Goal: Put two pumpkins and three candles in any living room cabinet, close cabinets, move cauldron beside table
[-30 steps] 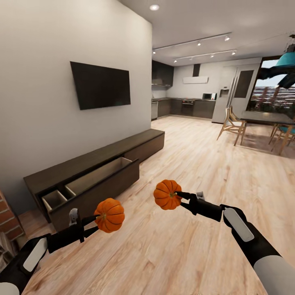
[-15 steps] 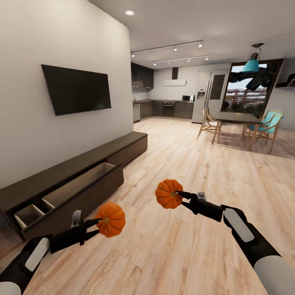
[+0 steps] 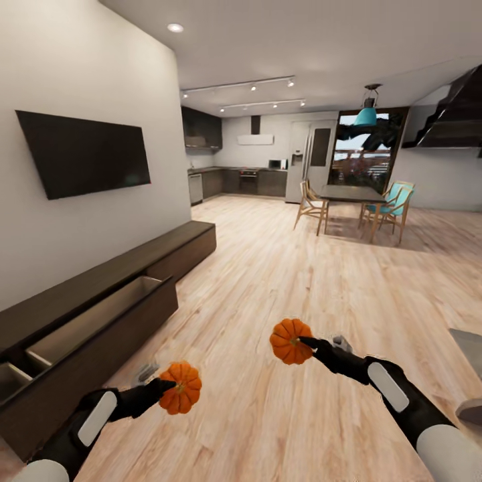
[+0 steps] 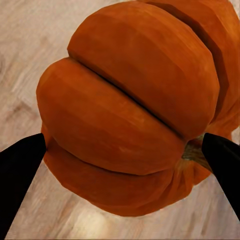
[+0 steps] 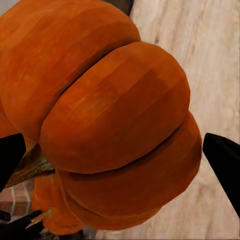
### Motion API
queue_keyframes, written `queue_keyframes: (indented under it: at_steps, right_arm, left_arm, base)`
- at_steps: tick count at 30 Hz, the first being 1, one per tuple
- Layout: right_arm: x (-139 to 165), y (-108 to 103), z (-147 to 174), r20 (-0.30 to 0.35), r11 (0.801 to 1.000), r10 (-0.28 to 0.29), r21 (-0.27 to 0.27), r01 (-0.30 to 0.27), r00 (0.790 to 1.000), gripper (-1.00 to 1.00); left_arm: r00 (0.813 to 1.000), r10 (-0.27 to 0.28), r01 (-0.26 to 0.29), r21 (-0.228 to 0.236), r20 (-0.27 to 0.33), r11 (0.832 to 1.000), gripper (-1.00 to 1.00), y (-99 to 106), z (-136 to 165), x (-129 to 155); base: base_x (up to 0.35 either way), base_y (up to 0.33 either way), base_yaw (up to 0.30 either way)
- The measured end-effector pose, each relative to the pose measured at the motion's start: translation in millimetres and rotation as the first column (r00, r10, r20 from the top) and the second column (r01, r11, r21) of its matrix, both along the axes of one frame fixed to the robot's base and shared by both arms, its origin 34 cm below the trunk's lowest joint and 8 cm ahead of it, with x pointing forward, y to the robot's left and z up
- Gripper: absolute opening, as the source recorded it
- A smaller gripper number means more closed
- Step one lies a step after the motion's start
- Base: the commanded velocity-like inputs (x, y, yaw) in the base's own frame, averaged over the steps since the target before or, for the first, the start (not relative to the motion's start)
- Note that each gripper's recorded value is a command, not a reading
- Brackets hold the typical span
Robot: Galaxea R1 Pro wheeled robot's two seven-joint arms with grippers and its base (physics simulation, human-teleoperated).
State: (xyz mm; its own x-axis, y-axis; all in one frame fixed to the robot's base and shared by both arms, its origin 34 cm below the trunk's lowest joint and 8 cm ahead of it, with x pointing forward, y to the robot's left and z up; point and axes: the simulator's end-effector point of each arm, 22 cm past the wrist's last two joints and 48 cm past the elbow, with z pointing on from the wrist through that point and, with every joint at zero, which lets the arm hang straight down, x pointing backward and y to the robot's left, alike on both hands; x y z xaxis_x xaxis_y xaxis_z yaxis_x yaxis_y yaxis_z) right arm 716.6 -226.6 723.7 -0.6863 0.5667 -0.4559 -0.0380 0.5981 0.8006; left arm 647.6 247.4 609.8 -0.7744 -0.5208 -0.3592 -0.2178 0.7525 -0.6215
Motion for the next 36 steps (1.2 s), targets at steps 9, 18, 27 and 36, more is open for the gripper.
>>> queue_keyframes:
  at_steps: [9, 18, 27, 36]
  right_arm:
    - [-16.5, -53.5, -76.9, 0.035, 0.953, -0.181, -0.24, 0.185, 0.983, -1.0]
    - [-21.7, -24.3, -73.1, 0.074, 0.936, -0.126, -0.322, 0.143, 0.989, -1.0]
    - [-23.9, 0.8, -59.8, 0.089, 0.933, -0.081, -0.344, 0.107, 0.993, -1.0]
    - [-23.3, 11.4, -42.7, 0.09, 0.936, -0.07, -0.338, 0.097, 0.993, -1.0]
  left_arm:
    - [0.996, 0.078, -0.061, 0.272, -0.052, 0.96, -1.0, 16.9, -66.4, -37.9]
    - [0.992, 0.108, -0.08, 0.337, -0.068, 0.938, -1.0, 18.6, -55.2, -41.9]
    - [0.995, 0.071, -0.042, 0.355, -0.067, 0.934, -1.0, 12.2, -38.5, -42.3]
    - [0.992, 0.078, -0.036, 0.386, -0.096, 0.922, -1.0, 21.0, -27.6, -48.7]
  base:
    - [0.0, 0.0, -0.238]
    - [0.0, 0.0, -0.236]
    - [0.0, 0.0, -0.096]
    - [0.0, 0.0, 0.174]
